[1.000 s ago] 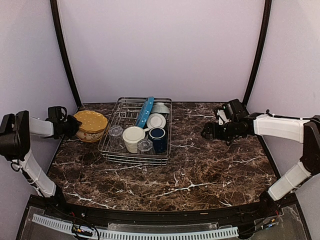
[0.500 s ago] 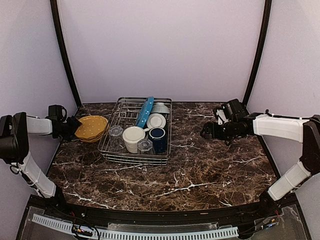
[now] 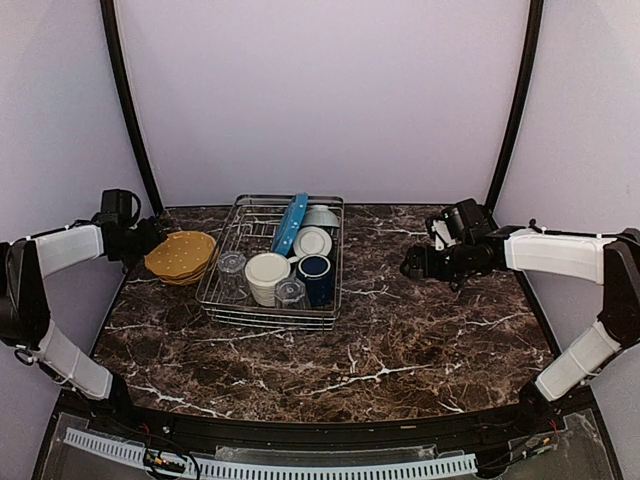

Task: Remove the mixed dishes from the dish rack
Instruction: Place the plate on the plate.

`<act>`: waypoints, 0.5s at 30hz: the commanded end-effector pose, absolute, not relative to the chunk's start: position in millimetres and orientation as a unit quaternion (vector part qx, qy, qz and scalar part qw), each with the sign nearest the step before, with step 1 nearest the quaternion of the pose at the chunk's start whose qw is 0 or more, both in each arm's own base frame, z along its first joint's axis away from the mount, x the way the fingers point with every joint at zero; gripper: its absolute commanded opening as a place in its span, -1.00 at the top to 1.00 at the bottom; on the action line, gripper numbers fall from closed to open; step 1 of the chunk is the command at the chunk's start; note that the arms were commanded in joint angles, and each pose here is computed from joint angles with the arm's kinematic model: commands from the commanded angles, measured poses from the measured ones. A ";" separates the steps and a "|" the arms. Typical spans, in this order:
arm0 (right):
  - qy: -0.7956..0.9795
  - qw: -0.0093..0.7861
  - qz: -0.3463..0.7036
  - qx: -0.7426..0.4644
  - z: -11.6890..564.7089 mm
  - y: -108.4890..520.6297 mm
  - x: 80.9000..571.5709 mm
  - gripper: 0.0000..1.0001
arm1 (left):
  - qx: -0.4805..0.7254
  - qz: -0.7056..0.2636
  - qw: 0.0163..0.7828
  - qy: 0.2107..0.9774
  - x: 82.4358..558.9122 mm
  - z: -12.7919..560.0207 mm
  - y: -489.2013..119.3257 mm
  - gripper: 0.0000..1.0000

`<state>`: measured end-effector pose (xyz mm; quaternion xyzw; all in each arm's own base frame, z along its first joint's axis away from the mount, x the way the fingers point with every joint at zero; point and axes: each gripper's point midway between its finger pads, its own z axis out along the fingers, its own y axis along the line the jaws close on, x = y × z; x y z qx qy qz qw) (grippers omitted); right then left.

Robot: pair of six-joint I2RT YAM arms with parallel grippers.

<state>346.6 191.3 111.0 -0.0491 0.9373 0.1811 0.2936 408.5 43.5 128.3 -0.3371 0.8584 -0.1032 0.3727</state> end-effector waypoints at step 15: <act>0.936 0.298 0.179 -0.055 106.0 193.9 347.0 -0.97 | 0.063 0.114 0.472 0.872 413.0 264.5 -140.7 -0.85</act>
